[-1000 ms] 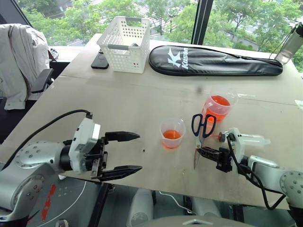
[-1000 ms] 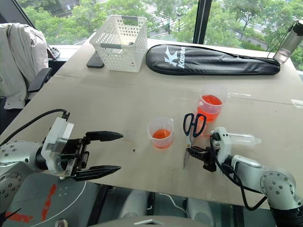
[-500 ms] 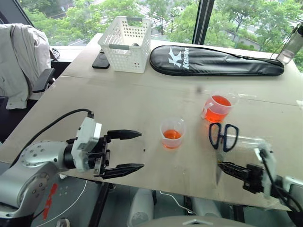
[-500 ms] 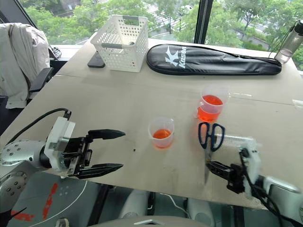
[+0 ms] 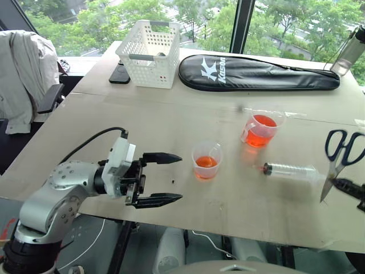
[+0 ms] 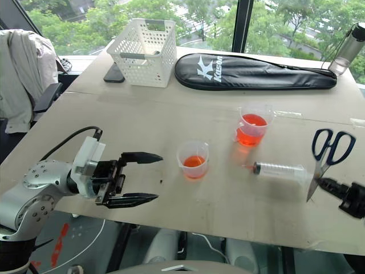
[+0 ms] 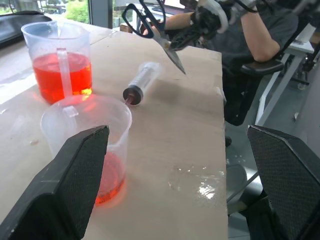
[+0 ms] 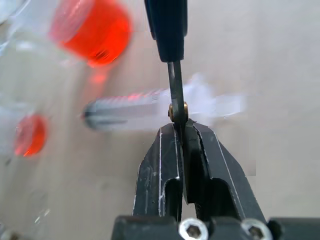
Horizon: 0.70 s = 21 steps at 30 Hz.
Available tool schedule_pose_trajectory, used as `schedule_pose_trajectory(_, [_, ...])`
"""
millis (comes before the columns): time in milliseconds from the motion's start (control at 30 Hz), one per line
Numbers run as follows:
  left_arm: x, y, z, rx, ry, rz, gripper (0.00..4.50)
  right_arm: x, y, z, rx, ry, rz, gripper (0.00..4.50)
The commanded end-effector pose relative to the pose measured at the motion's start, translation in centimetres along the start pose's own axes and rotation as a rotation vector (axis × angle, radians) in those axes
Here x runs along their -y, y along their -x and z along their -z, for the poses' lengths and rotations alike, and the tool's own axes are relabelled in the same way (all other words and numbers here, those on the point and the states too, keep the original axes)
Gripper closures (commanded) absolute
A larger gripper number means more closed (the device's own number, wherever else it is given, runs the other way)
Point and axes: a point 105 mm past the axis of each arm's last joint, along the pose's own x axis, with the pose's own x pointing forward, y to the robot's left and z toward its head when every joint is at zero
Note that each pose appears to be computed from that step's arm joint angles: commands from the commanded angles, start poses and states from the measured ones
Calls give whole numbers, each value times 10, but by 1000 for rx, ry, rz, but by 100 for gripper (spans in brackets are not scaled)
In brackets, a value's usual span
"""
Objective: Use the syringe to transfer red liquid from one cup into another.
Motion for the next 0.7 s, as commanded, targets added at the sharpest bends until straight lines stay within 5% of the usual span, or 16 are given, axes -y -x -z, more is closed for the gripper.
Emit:
schedule_pose_trajectory(33, [1, 1, -3, 7, -26, 12, 0, 19, 4, -15, -8, -15, 49, 446])
schedule_pose_trajectory(300, [6, 2, -2, 7, -25, -18, 0, 55, -2, -14, -183, 61, 199, 446])
schedule_pose_trajectory(400, [6, 3, -1, 9, -25, -29, 0, 63, -5, -19, -176, 99, 245, 352])
schedule_pose_trajectory(633, [4, 1, -1, 16, -30, -36, 0, 63, 13, -37, -131, 292, 334, 10])
schedule_pose_trajectory(700, [2, 2, -1, 17, -32, -35, 0, 56, 24, -43, -110, 471, 353, 10])
